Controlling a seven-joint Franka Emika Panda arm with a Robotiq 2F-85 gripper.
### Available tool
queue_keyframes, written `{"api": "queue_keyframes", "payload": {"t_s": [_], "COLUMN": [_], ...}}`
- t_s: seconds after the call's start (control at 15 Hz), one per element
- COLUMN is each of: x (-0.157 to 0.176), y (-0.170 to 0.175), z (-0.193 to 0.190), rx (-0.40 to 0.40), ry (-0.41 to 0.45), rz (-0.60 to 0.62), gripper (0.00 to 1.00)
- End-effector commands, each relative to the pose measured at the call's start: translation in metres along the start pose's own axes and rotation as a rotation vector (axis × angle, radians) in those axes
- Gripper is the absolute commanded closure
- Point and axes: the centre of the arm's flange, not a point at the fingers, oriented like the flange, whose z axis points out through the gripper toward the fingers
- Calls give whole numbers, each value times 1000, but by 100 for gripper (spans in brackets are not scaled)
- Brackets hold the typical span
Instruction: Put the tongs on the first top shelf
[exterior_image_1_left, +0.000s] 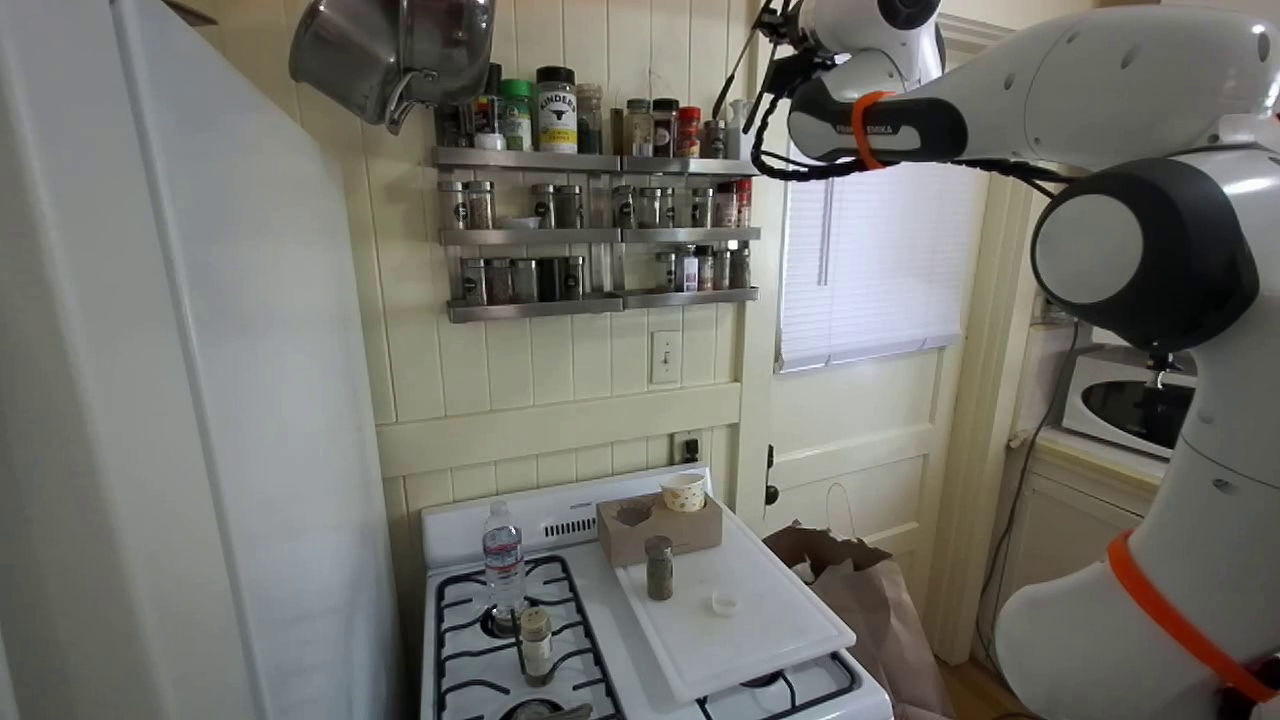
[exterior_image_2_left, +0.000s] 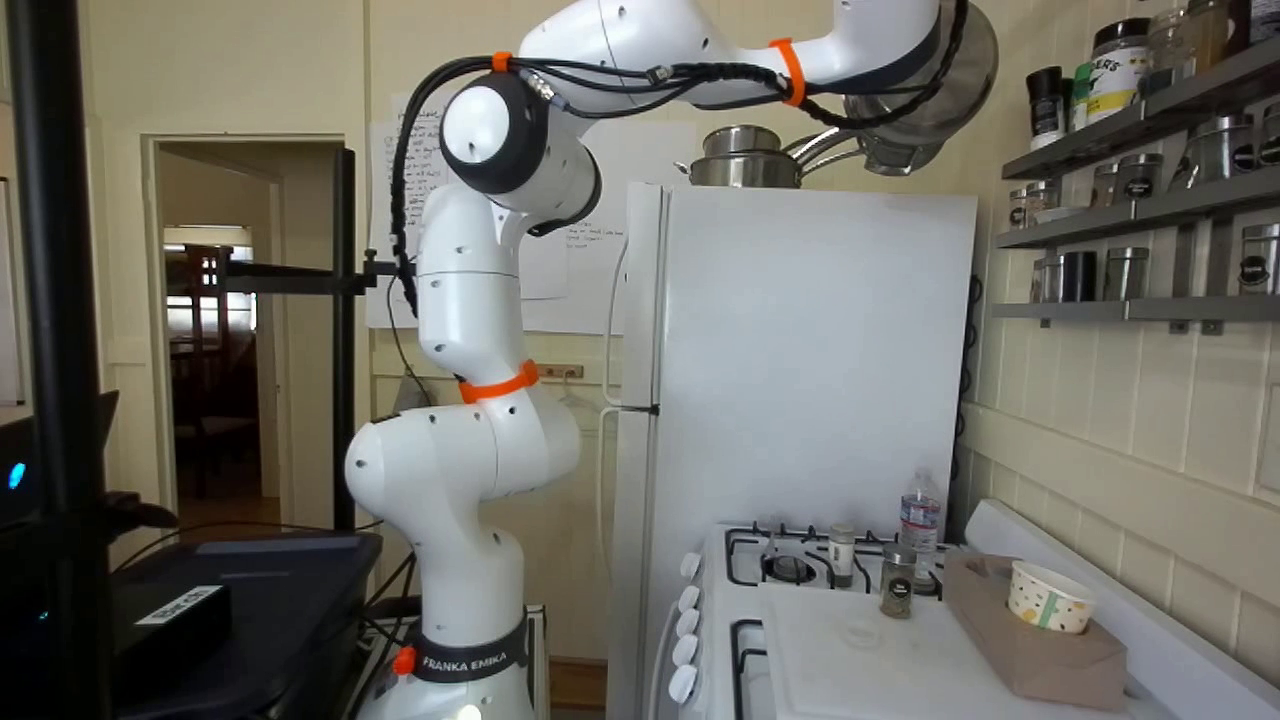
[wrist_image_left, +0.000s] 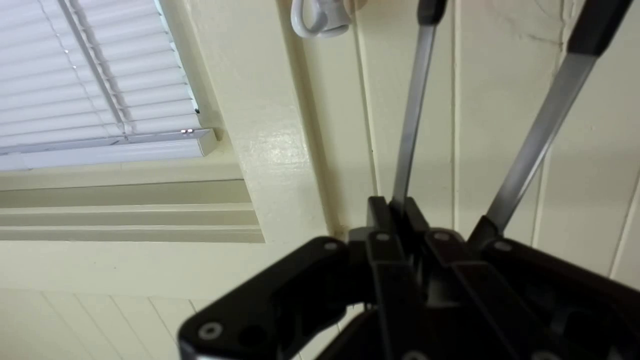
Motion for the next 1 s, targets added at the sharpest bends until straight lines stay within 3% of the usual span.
{"api": "queue_keyframes", "payload": {"t_s": [0.0,0.53,0.6,0.73,0.93], "x": [1,-3,-4,-4,-3], "y": [2,5,5,5,5], "z": [-2,-2,-1,-1,-2], "rx": [-4,-9,-10,-10,-17], "ry": [4,-12,-17,-21,-20], "rz": [38,75,78,79,82], "gripper": [98,98,67,61,37]}}
